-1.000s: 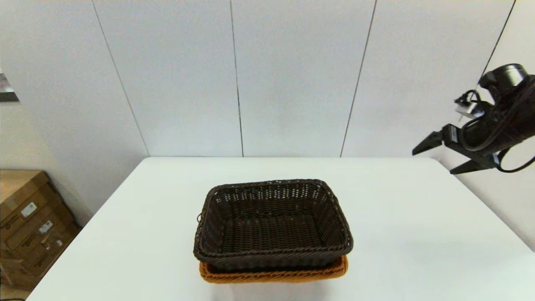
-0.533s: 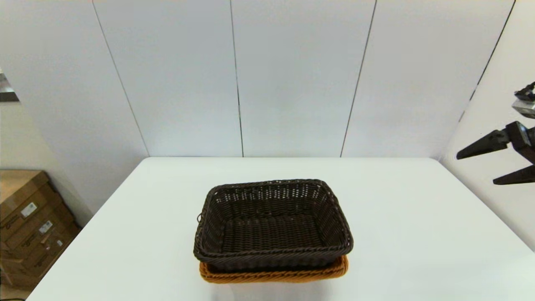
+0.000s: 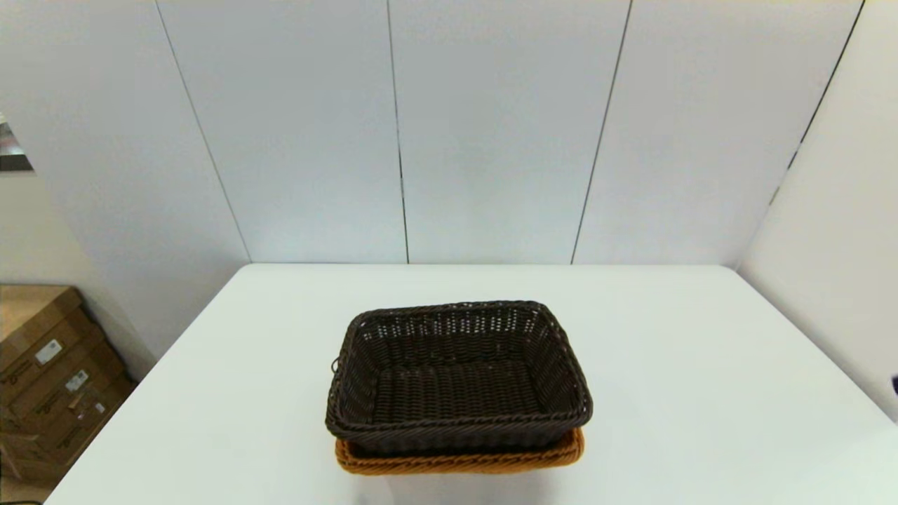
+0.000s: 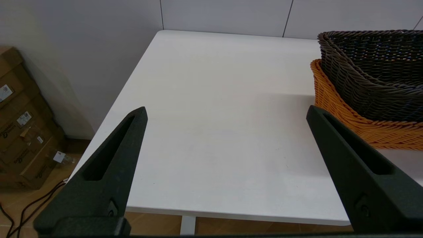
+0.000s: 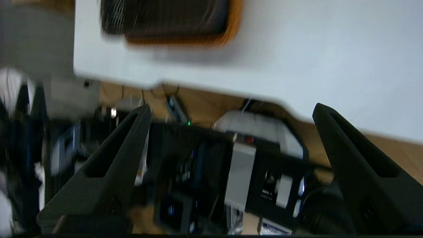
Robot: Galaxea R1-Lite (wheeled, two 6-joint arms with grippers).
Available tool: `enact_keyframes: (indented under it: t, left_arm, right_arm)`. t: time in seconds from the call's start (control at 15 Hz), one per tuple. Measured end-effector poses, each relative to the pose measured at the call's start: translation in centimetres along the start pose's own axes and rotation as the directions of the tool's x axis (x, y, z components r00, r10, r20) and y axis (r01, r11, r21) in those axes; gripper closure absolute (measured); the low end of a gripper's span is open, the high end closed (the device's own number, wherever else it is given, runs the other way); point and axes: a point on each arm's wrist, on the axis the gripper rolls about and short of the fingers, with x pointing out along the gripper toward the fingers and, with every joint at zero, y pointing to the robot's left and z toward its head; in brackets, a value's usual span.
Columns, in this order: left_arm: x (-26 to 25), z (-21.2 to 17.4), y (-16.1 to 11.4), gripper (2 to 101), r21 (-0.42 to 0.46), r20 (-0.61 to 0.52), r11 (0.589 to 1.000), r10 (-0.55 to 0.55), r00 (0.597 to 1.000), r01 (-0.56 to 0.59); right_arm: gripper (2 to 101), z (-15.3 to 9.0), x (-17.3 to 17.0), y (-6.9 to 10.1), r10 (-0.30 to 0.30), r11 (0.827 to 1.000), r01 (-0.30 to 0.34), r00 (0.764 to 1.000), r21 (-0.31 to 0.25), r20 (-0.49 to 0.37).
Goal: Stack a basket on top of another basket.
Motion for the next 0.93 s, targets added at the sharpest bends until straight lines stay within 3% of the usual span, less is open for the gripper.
enact_keyframes:
  t: [0.27, 0.47, 0.8, 0.93]
  left_arm:
    - [0.0, 0.0, 0.0, 5.4, 0.000, 0.000, 1.000, 0.001, 1.000, -0.001]
    - [0.0, 0.0, 0.0, 5.4, 0.000, 0.000, 1.000, 0.000, 1.000, 0.000]
    - [0.0, 0.0, 0.0, 5.4, 0.000, 0.000, 1.000, 0.001, 1.000, -0.001]
    - [0.0, 0.0, 0.0, 5.4, 0.000, 0.000, 1.000, 0.001, 1.000, -0.001]
  right_arm:
    - [5.2, -7.3, -1.3, 1.4, 0.071, 0.991, -0.072, 0.997, -0.110, -0.019]
    - [5.2, -12.0, -2.3, 1.6, 0.088, 0.980, -0.076, 0.994, -0.183, 0.057]
    - [5.2, -17.6, -2.9, 0.7, 0.138, 0.962, -0.101, 0.981, -0.254, 0.133]
    - [5.2, -19.5, -3.0, 0.2, 0.127, 0.958, -0.072, 0.974, -0.276, 0.187]
